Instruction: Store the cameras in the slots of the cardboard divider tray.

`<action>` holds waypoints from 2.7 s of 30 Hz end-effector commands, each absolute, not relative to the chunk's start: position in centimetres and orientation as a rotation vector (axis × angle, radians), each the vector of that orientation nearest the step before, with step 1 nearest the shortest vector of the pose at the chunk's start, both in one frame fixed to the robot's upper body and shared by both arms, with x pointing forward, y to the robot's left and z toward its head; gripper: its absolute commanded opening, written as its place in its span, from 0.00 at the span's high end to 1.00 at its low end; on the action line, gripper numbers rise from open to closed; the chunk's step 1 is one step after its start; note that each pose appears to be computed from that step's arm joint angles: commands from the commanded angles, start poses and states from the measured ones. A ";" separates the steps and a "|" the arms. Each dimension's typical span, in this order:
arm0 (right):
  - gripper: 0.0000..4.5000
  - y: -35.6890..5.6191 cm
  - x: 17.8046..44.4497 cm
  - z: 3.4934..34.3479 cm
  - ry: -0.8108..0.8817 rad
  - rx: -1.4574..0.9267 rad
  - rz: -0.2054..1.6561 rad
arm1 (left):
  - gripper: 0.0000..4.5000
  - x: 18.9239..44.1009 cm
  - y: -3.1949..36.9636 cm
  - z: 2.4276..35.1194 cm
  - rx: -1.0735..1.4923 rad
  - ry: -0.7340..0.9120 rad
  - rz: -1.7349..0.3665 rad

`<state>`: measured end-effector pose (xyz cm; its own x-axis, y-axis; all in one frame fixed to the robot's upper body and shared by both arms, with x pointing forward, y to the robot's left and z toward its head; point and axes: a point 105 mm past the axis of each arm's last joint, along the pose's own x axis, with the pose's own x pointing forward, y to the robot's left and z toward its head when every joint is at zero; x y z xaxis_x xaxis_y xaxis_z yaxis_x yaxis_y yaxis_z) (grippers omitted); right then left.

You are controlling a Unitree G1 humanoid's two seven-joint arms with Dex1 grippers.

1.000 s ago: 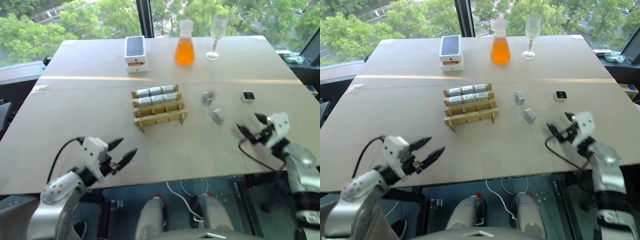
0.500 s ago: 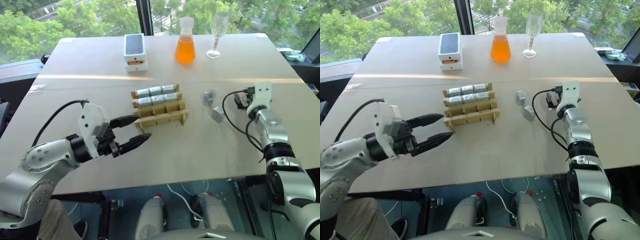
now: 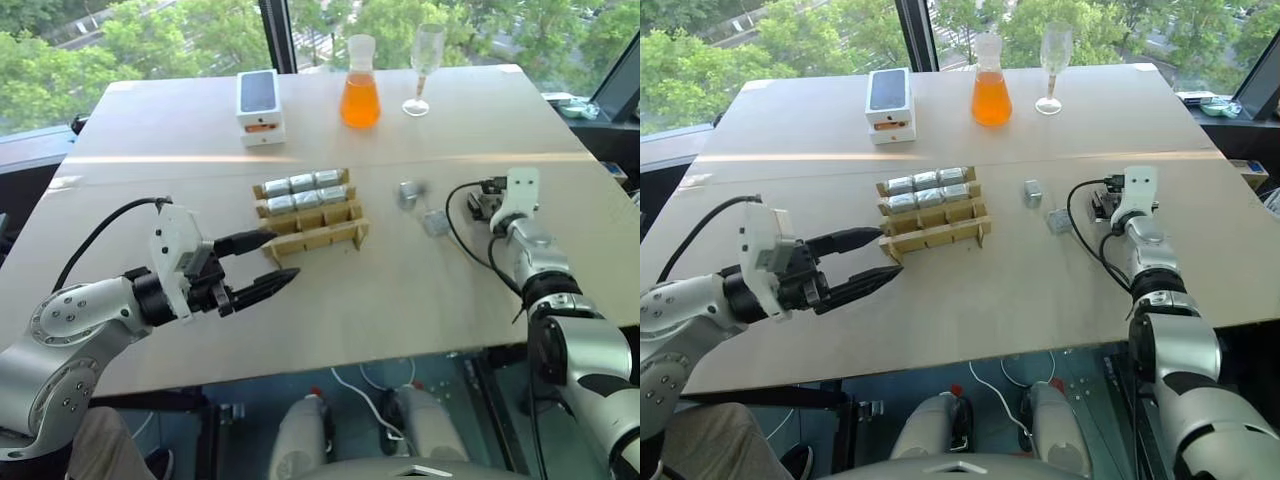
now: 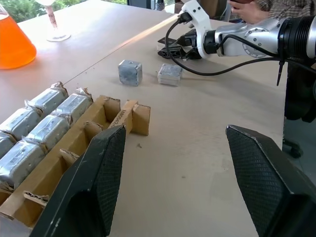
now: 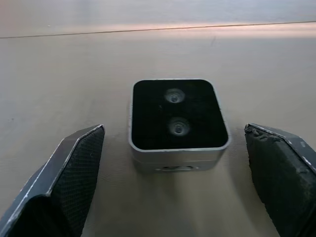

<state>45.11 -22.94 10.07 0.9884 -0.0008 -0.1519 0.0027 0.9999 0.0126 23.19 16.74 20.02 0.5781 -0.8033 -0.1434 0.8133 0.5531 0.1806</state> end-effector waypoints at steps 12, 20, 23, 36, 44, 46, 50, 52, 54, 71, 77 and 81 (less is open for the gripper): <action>0.58 -22.7 45.5 12.5 0.039 0.018 0.035 | 0.25 23.6 17.0 21.0 0.266 -0.006 -0.948; 0.58 -17.0 43.4 17.9 -0.250 -0.259 0.485 | 0.25 24.1 17.3 21.3 0.210 -0.014 -0.932; 0.58 -12.4 40.2 20.3 -0.426 -0.512 0.725 | 0.25 24.9 17.3 21.7 0.168 -0.033 -0.925; 0.58 -0.6 31.9 21.2 -0.925 -1.384 1.158 | 0.25 29.5 17.4 22.0 0.136 0.094 -1.099; 0.58 1.8 30.7 20.8 -1.042 -1.476 1.237 | 0.25 31.3 15.9 20.9 0.208 0.219 -1.269; 0.58 2.4 30.2 20.7 -1.064 -1.480 1.259 | 0.25 31.9 15.4 20.9 0.217 0.238 -1.300; 0.58 2.9 30.0 20.8 -1.076 -1.476 1.260 | 0.30 32.0 14.9 20.6 0.242 0.266 -1.358; 0.58 3.0 30.1 20.8 -1.074 -1.472 1.252 | 0.40 32.0 14.8 20.6 0.240 0.273 -1.373; 0.58 3.0 30.1 21.0 -1.074 -1.466 1.240 | 0.63 32.0 14.8 20.3 0.250 0.292 -1.388; 0.01 -1.8 30.6 19.2 -0.558 -0.826 1.252 | 0.83 33.6 17.9 21.3 0.377 0.199 -1.260; 0.01 -6.6 28.6 15.4 -0.218 -0.194 1.198 | 0.83 35.7 19.9 20.2 0.431 0.137 -1.154; 0.01 -7.4 26.6 13.8 -0.143 -0.048 1.151 | 0.83 36.6 20.0 19.8 0.395 0.101 -1.155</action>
